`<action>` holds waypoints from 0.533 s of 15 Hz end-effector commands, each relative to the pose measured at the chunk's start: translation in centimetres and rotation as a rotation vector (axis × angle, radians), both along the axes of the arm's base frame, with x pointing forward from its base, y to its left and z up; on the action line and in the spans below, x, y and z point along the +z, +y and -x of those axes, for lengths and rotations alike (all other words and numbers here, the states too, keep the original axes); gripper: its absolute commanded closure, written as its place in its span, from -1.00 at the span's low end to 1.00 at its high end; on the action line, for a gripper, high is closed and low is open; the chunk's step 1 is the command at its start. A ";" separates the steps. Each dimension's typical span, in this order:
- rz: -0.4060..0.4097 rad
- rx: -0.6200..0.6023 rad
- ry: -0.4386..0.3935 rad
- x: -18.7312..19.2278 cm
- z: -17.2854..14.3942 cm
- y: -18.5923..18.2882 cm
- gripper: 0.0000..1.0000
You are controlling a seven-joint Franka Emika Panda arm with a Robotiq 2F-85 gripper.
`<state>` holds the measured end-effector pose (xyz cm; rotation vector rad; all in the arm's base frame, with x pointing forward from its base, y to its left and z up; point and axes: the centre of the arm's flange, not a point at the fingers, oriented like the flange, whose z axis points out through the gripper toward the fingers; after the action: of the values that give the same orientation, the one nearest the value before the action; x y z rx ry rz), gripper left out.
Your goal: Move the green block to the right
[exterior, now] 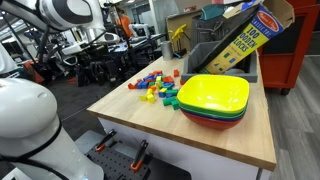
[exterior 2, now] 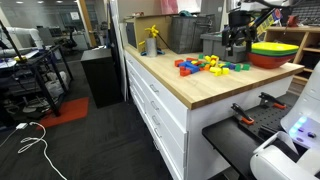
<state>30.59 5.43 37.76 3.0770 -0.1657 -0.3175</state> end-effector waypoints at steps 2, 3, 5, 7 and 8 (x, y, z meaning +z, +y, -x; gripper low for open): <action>-0.033 0.062 -0.003 5.7 8.8 -1.5 -1.00; -0.036 0.067 -0.005 6.8 10.0 -1.5 -1.00; -0.054 0.100 -0.013 9.9 11.7 -3.8 -1.00; -0.035 0.078 0.016 8.7 8.8 -1.8 -1.00; -0.055 0.080 0.000 9.8 10.1 -2.5 -1.00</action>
<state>20.50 2.94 47.57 3.1276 -0.0340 -0.3225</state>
